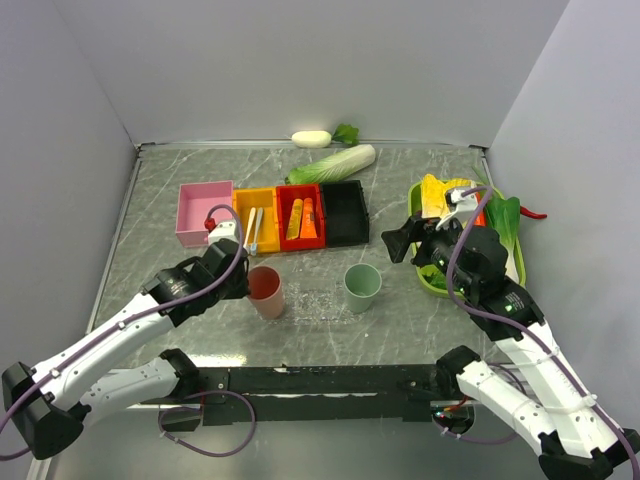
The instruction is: Prepare toiletry sets of a toothbrush and toothpaste on the tray
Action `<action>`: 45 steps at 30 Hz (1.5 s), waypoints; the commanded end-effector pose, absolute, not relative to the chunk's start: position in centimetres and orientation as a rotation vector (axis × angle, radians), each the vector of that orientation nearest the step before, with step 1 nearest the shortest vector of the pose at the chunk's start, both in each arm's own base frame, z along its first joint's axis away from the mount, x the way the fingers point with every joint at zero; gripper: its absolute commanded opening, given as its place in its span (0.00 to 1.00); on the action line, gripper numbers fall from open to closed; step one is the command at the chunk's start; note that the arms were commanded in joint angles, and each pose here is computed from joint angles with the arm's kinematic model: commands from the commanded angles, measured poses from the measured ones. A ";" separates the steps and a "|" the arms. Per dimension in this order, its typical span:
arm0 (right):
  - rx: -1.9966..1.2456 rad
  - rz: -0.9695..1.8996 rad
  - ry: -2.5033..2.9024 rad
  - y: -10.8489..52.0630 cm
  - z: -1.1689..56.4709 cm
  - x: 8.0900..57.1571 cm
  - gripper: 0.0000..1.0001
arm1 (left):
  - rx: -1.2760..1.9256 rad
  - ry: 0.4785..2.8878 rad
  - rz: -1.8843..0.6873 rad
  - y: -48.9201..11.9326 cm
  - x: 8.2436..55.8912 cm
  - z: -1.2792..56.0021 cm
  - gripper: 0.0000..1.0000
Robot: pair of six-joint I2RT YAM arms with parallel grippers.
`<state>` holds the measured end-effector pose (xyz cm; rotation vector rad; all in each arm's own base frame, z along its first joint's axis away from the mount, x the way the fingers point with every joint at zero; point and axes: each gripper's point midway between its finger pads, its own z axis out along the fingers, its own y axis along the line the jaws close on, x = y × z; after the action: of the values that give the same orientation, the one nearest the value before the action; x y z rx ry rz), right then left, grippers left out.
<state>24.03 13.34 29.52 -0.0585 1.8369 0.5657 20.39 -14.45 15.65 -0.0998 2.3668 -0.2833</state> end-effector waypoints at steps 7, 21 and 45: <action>-0.052 0.565 1.821 12.9 29.8 23.6 0.92 | -0.151 2.303 -0.349 -15.4 21.6 16.0 0.01; -0.053 0.577 1.832 13.3 29.4 23.9 0.93 | -0.131 2.319 -0.262 -15.2 22.4 14.4 0.01; -0.057 0.582 1.844 13.6 29.1 24.2 0.93 | -0.109 2.322 -0.231 -15.2 22.8 13.1 0.01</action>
<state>23.79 13.55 28.33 -0.0676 1.8734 0.5721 21.97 -15.02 12.81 -0.1018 2.3589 -0.2321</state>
